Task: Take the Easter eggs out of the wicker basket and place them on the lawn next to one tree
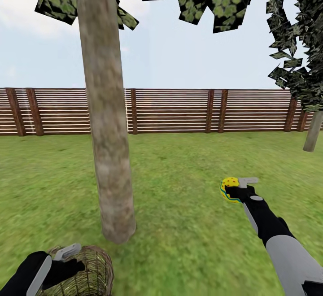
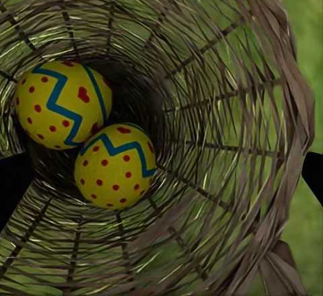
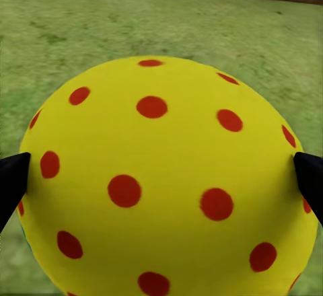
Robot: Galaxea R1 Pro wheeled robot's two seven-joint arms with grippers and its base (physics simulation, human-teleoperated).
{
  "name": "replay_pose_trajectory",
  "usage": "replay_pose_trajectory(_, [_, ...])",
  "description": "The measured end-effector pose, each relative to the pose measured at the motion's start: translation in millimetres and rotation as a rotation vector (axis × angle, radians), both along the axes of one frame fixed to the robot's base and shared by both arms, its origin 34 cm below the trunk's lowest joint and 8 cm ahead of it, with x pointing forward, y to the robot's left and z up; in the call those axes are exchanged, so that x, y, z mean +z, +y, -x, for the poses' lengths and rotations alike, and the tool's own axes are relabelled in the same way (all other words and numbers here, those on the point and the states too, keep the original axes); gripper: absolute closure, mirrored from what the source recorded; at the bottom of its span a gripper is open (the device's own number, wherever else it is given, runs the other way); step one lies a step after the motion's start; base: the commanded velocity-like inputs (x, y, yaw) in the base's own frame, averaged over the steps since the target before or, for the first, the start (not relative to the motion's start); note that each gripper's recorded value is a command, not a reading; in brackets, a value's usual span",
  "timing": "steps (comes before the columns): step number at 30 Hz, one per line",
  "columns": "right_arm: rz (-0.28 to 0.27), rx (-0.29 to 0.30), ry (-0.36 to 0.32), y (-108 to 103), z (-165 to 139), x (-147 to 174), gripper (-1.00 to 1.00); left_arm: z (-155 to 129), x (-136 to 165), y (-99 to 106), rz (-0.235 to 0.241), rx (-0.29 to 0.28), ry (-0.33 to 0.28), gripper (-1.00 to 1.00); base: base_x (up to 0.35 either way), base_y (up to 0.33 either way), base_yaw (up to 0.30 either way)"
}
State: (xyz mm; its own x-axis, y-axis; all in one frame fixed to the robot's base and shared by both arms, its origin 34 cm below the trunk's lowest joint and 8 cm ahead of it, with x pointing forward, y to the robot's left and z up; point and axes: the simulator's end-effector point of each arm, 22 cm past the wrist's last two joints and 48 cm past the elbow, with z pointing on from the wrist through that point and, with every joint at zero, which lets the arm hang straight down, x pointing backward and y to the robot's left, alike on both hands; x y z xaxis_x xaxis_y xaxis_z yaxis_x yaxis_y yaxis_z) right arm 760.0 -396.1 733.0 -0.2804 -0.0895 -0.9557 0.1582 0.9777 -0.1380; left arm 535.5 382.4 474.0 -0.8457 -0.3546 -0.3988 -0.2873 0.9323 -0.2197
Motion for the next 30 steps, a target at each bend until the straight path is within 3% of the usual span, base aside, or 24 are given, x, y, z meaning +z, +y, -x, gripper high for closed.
replay_pose_trajectory(8, [-0.004, 0.004, 0.003, 4, 4, -19, 1.00, 2, -12, 9, -0.007, 0.009, -0.011, -1.00, 0.000, 0.000, 0.000])
replay_pose_trajectory(30, [-0.005, 0.006, 0.002, 6, 16, -68, 1.00, 14, -62, 5, -0.003, 0.006, -0.011, -1.00, 0.000, 0.000, 0.000])
